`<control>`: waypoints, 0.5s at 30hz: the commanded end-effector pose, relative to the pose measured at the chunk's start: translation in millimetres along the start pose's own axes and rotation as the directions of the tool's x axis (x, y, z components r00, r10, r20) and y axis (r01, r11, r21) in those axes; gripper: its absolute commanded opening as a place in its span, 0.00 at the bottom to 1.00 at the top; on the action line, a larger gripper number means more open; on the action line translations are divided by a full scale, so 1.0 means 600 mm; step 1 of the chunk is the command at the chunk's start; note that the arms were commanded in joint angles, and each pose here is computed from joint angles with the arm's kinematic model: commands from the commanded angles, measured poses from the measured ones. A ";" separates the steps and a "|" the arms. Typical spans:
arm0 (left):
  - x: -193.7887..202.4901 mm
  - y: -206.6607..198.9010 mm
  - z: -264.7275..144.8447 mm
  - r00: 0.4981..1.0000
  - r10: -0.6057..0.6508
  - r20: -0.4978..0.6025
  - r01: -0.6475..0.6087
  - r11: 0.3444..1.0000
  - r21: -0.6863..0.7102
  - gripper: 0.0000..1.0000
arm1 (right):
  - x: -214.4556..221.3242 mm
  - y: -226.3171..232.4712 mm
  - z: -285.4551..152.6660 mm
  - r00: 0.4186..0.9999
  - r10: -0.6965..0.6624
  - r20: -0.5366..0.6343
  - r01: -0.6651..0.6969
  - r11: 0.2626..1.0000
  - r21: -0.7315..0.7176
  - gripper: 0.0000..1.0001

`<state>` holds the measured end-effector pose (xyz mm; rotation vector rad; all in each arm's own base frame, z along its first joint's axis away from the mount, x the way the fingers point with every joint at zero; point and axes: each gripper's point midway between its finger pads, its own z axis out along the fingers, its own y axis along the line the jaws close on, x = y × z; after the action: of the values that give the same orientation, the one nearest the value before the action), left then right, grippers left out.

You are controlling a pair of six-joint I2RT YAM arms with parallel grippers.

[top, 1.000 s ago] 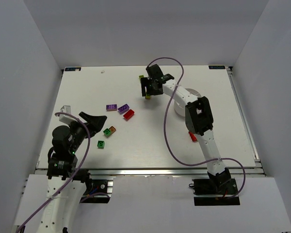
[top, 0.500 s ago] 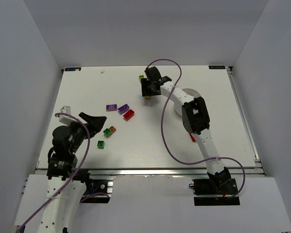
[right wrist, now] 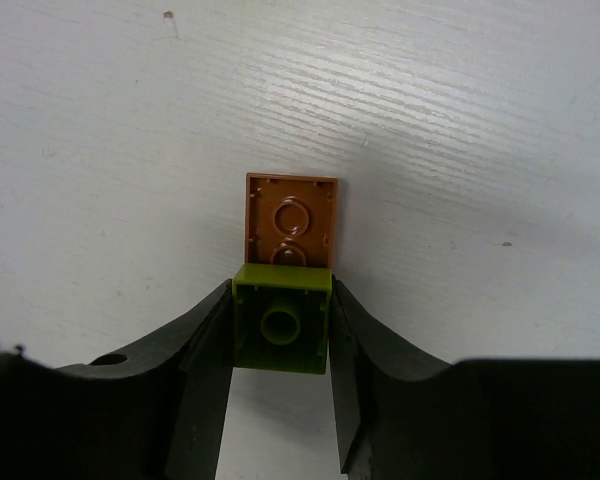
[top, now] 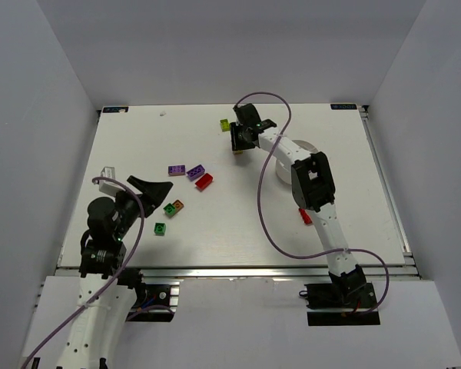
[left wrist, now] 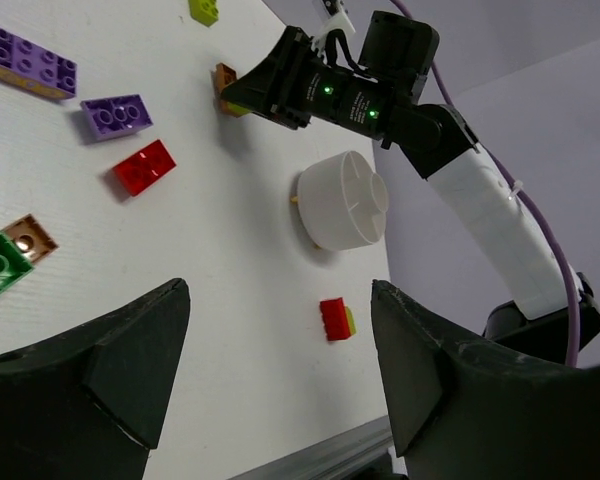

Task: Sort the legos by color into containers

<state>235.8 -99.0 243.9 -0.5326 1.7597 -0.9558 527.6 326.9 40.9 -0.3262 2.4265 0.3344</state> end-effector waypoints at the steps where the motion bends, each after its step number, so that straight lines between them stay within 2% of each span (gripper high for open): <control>1: 0.000 -0.032 0.013 0.999 -0.048 -0.023 0.050 0.994 0.101 0.82 | -0.088 0.026 -0.079 0.988 -0.065 0.141 0.078 0.993 -0.091 0.29; 2: 0.001 -0.033 0.021 0.998 -0.057 -0.029 0.060 0.991 0.116 0.81 | -0.087 0.035 -0.101 0.986 -0.081 0.145 0.100 0.986 -0.130 0.23; 4: 0.005 -0.037 0.027 0.995 -0.085 -0.051 0.091 0.987 0.133 0.80 | -0.095 0.045 -0.130 0.971 -0.149 0.186 0.182 0.967 -0.177 0.19; 6: 0.012 -0.042 0.036 0.991 -0.101 -0.085 0.113 0.982 0.154 0.80 | -0.080 0.079 -0.189 0.949 -0.223 0.223 0.290 0.896 -0.336 0.06; 7: 0.011 -0.045 0.039 0.991 -0.103 -0.086 0.115 0.980 0.160 0.80 | -0.075 0.076 -0.203 0.939 -0.250 0.235 0.319 0.889 -0.330 0.06; 8: 0.010 -0.051 0.041 0.991 -0.100 -0.088 0.114 0.978 0.177 0.80 | -0.084 0.101 -0.267 0.911 -0.276 0.305 0.390 0.816 -0.426 0.02; 9: 0.016 -0.053 0.045 0.988 -0.111 -0.108 0.129 0.976 0.178 0.80 | -0.040 0.102 -0.277 0.909 -0.304 0.285 0.411 0.770 -0.489 0.00; 10: 0.015 -0.059 0.048 0.988 -0.109 -0.107 0.129 0.972 0.195 0.80 | -0.028 0.114 -0.305 0.867 -0.351 0.354 0.496 0.679 -0.542 0.00; 11: 0.015 -0.067 0.050 0.987 -0.113 -0.112 0.136 0.967 0.215 0.80 | -0.035 0.122 -0.359 0.824 -0.370 0.430 0.562 0.634 -0.531 0.00; 12: 0.025 -0.070 0.056 0.983 -0.117 -0.140 0.146 0.965 0.216 0.80 | 0.009 0.119 -0.362 0.815 -0.399 0.421 0.579 0.595 -0.558 0.00; 13: 0.029 -0.076 0.059 0.982 -0.116 -0.151 0.148 0.963 0.224 0.80 | 0.022 0.124 -0.382 0.758 -0.442 0.480 0.652 0.522 -0.550 0.00; 14: 0.032 -0.083 0.062 0.981 -0.112 -0.158 0.148 0.960 0.238 0.80 | 0.023 0.127 -0.419 0.714 -0.456 0.531 0.700 0.486 -0.524 0.00; 15: 0.048 -0.089 0.069 0.976 -0.108 -0.191 0.153 0.959 0.240 0.79 | 0.052 0.122 -0.419 0.709 -0.474 0.522 0.705 0.471 -0.530 0.00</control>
<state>260.2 -145.7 247.5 -0.4933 1.7699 -1.2497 376.2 304.6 200.6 -1.0732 1.9237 0.8284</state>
